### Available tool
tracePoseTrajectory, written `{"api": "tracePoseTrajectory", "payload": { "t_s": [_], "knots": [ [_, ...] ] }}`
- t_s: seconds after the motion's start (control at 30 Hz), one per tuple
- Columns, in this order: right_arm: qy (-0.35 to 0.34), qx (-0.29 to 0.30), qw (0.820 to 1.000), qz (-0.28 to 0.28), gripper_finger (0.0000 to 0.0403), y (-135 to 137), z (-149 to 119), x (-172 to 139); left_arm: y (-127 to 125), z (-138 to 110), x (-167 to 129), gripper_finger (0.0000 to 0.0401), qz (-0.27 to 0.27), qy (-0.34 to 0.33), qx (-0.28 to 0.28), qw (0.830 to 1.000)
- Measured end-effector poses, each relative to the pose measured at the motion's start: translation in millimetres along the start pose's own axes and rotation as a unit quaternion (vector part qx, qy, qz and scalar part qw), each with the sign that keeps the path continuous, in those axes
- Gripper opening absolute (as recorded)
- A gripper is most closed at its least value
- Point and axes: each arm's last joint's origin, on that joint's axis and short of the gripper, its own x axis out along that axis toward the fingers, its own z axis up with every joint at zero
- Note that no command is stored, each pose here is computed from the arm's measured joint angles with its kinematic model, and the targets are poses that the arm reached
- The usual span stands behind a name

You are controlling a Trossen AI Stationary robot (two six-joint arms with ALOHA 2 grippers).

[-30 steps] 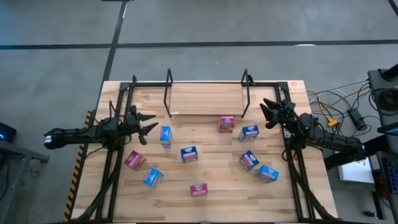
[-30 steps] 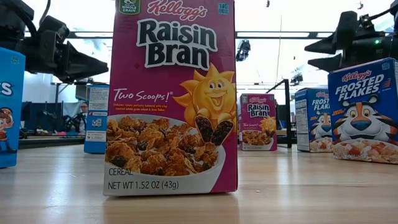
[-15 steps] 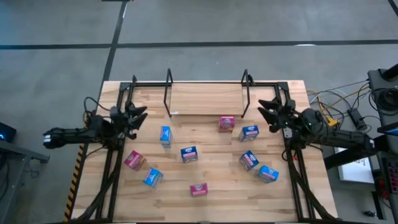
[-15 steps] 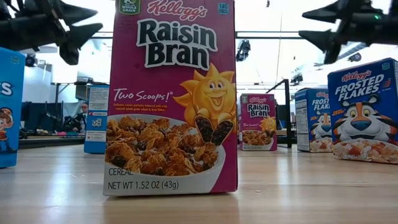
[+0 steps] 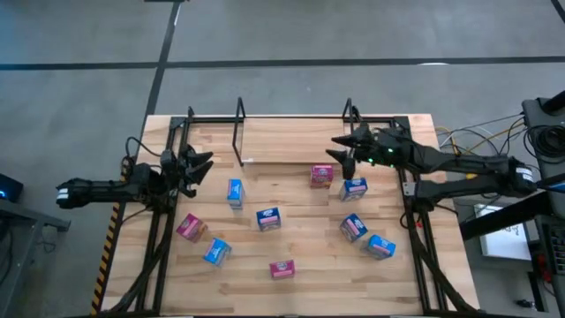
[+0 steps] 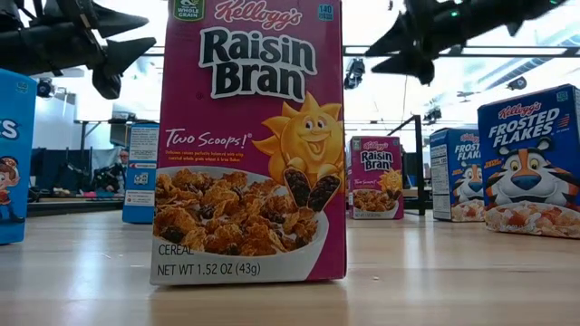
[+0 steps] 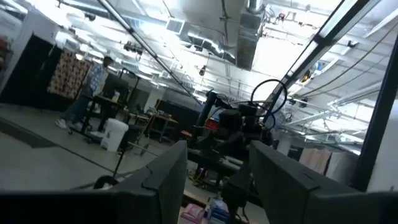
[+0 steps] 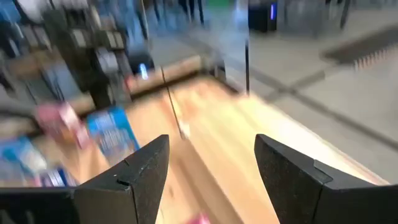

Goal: Stack cereal on shelf
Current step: Put the top purple cereal box on the shelf Adjust the purple cereal box on the shelf

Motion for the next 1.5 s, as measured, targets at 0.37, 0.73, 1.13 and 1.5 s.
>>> {"api": "tracePoseTrajectory", "payload": {
  "t_s": [0.37,0.73,1.13,1.5],
  "knots": [
    [0.168,-0.077,0.982,-0.027,0.0226,12,45,44,-5,20,-1,0.0159,-0.021,-0.101,0.027,0.994],
    [0.296,-0.108,0.947,-0.062,0.0226,13,52,75,-9,35,-6,0.0159,-0.030,-0.182,0.064,0.981],
    [0.407,-0.183,0.894,0.029,0.0226,20,19,74,-16,55,-6,0.0159,-0.044,-0.241,0.118,0.962],
    [0.402,-0.183,0.897,0.031,0.0226,24,15,80,-26,67,11,0.0159,-0.047,-0.217,0.186,0.957]
  ]
}}
